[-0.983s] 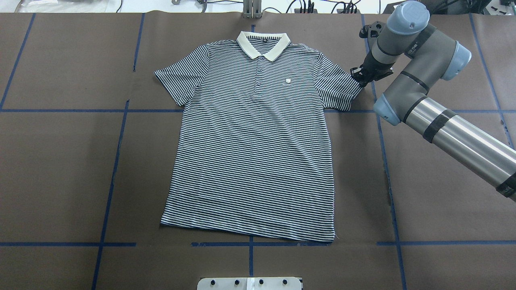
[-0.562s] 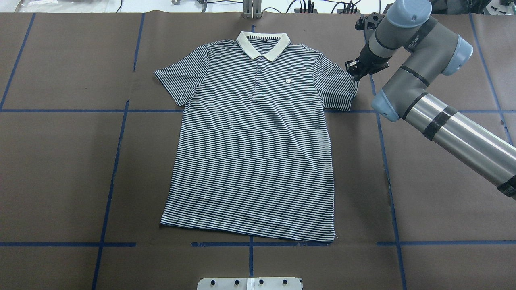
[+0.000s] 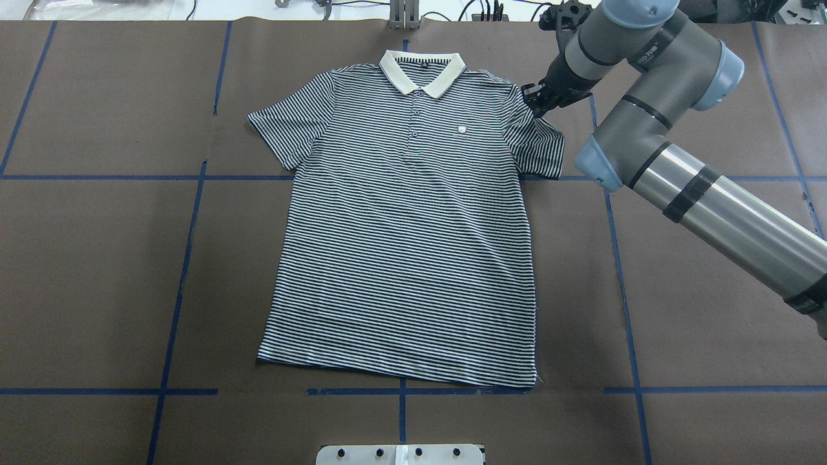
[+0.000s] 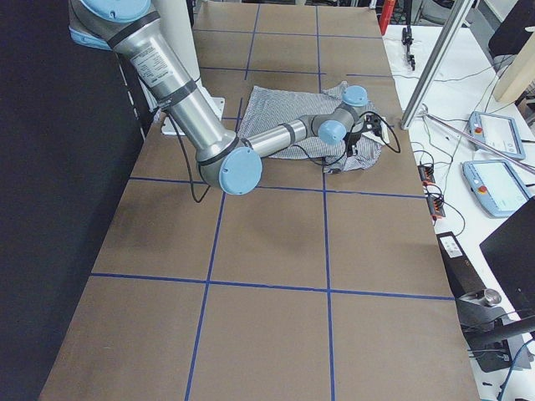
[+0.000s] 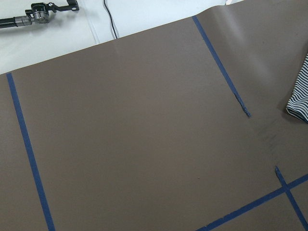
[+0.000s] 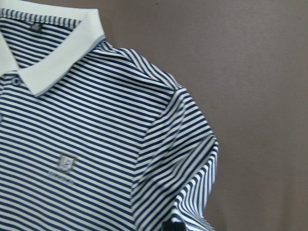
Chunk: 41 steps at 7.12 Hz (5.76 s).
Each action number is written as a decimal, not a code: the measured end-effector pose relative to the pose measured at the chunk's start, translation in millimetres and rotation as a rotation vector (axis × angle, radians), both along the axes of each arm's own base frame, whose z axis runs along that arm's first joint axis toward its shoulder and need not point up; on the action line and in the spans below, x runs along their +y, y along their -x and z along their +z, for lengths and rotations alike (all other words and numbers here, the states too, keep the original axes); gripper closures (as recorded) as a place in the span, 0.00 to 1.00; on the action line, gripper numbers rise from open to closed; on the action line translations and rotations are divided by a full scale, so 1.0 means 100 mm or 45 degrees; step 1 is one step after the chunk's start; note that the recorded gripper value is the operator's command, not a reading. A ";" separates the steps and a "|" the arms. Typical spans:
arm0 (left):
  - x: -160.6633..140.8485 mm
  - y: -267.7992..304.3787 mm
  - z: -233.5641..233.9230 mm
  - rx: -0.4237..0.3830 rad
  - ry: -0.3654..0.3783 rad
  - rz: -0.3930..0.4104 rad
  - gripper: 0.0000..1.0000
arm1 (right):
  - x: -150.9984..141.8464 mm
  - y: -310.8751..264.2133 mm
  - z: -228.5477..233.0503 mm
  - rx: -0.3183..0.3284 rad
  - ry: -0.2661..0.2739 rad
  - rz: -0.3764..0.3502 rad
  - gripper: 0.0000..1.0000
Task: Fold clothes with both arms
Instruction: 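Fold the held sleeve inward toward the collar with the right gripper, then release the sleeve and raise the right gripper while the left arm moves in, then move the left gripper to the sleeve nearest it and grasp it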
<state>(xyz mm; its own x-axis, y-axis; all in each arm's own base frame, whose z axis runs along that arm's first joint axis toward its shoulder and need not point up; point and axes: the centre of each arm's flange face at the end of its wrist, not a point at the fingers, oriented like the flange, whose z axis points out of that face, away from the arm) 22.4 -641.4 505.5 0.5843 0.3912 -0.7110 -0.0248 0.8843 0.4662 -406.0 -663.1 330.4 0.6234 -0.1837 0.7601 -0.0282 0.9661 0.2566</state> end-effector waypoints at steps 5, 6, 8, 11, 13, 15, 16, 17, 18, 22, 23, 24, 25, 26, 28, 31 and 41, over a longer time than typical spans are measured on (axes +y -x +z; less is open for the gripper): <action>0.00 0.00 0.02 -0.001 0.003 0.001 0.00 | -0.10 1.07 -0.73 0.039 0.046 0.112 1.00; 0.00 0.00 0.02 -0.001 0.003 0.000 0.00 | -0.18 1.14 -0.71 0.066 0.052 0.129 1.00; 0.00 0.00 0.01 -0.001 0.002 0.000 0.00 | -0.26 1.19 -0.69 0.054 0.025 0.146 1.00; 0.00 0.00 0.01 0.000 0.002 0.000 0.00 | -0.28 1.22 -0.70 0.013 -0.011 0.152 0.00; 0.00 0.00 -0.01 0.002 0.001 -0.004 0.00 | -0.26 1.21 -0.81 -0.029 0.026 0.186 0.00; -0.01 -0.22 -0.15 0.043 0.037 -0.042 0.00 | -0.13 1.12 -1.06 -0.002 0.150 0.196 0.00; -0.02 -0.55 -0.33 0.078 0.095 -0.093 0.00 | 0.00 0.95 -1.26 0.077 0.240 0.192 0.00; -0.01 -0.97 -0.58 0.090 0.156 -0.170 0.00 | 0.14 0.67 -1.34 0.138 0.292 0.167 0.00; 0.04 -1.48 -0.82 0.097 0.224 -0.263 0.00 | 0.28 0.28 -1.21 0.173 0.290 0.110 0.00; 0.24 -3.30 -1.31 0.120 0.447 -0.567 0.00 | 0.69 -0.95 -0.47 0.139 0.208 -0.068 0.00; 0.18 -3.65 -1.34 0.102 0.466 -0.624 0.00 | 0.76 -1.02 -0.41 0.135 0.202 -0.070 0.00; 0.14 -3.89 -1.35 0.083 0.473 -0.657 0.00 | 0.82 -1.06 -0.37 0.133 0.195 -0.071 0.00; 0.08 -4.04 -1.36 0.070 0.487 -0.678 0.00 | 0.87 -1.09 -0.39 0.136 0.176 -0.063 0.00; -0.01 -4.16 -1.36 0.056 0.497 -0.701 0.00 | 0.89 -1.10 -0.42 0.144 0.158 -0.053 0.00; -0.18 -4.32 -1.32 0.013 0.488 -0.751 0.01 | 0.90 -1.09 -0.43 0.138 0.178 -0.058 0.00; -0.23 -4.47 -1.21 -0.031 0.479 -0.769 0.02 | 0.89 -1.08 -0.43 0.133 0.196 -0.061 0.00; -0.22 -4.50 -1.08 -0.026 0.464 -0.774 0.19 | 0.85 -1.01 -0.36 0.139 0.205 -0.068 0.00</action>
<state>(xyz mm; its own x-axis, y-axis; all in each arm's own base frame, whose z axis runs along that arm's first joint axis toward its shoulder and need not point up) 472.1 -663.6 397.1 0.6385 -0.2694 -0.7209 0.5174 0.8437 0.1429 -304.9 -577.7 294.2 0.6966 -0.1003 0.7105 0.0437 0.9943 0.0976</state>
